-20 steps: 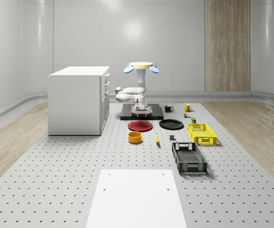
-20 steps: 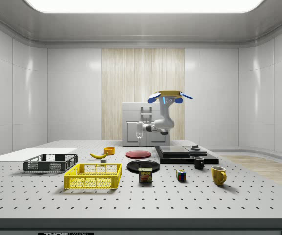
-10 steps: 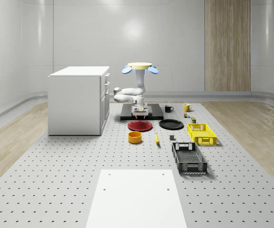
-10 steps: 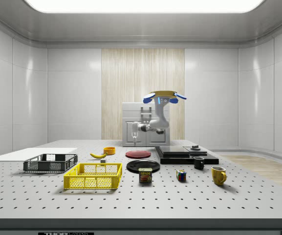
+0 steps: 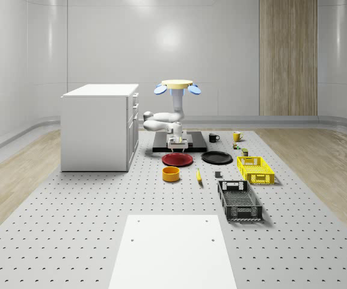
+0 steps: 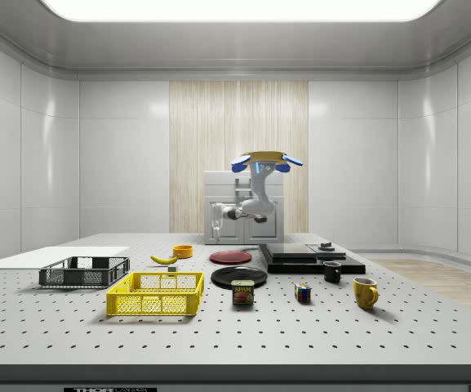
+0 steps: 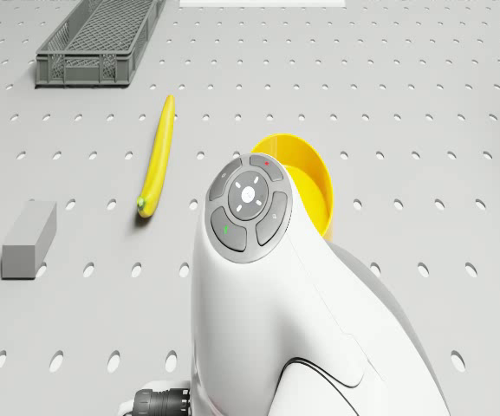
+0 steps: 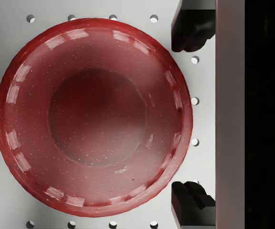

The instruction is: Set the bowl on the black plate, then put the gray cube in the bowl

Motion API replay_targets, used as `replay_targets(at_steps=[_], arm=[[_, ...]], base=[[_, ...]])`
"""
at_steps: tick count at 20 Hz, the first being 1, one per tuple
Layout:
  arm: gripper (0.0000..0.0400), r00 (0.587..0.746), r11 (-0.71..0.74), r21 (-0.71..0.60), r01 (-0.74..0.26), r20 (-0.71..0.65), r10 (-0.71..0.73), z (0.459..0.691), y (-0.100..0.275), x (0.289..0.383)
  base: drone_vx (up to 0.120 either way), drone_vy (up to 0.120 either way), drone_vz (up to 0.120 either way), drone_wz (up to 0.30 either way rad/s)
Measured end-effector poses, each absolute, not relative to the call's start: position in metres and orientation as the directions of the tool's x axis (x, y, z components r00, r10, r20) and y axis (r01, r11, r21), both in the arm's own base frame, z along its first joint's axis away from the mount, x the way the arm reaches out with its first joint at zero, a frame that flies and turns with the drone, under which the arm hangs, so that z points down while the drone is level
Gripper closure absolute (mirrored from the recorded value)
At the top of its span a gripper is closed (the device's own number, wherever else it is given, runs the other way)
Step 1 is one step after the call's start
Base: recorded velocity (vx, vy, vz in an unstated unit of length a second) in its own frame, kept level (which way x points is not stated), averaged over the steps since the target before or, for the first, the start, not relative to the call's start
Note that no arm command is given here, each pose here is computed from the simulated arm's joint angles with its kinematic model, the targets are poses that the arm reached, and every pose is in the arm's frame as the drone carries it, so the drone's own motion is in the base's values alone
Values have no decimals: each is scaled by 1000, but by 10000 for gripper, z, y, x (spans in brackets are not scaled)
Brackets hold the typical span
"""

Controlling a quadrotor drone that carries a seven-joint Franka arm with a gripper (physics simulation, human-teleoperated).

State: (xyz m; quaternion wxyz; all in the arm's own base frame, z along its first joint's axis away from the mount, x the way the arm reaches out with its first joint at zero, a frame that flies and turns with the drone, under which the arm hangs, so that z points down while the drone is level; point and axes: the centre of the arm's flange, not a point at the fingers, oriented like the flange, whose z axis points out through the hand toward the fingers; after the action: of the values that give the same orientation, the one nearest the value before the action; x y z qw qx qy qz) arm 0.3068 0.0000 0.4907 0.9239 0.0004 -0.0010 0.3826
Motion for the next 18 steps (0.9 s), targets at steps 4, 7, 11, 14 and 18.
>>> replay_targets(at_steps=[4,7,11,14,18], arm=[[0,707,707,0,-707,2,707,4907,0,3068],[0,707,707,0,-707,2,707,4907,0,3068],[0,707,707,0,-707,2,707,4907,0,3068],[0,707,707,0,-707,2,707,4907,0,3068],[0,707,707,0,-707,2,707,4907,0,3068]], base=[[120,0,0,0],[120,0,0,0],[120,0,0,0],[120,0,0,0],[120,0,0,0]])
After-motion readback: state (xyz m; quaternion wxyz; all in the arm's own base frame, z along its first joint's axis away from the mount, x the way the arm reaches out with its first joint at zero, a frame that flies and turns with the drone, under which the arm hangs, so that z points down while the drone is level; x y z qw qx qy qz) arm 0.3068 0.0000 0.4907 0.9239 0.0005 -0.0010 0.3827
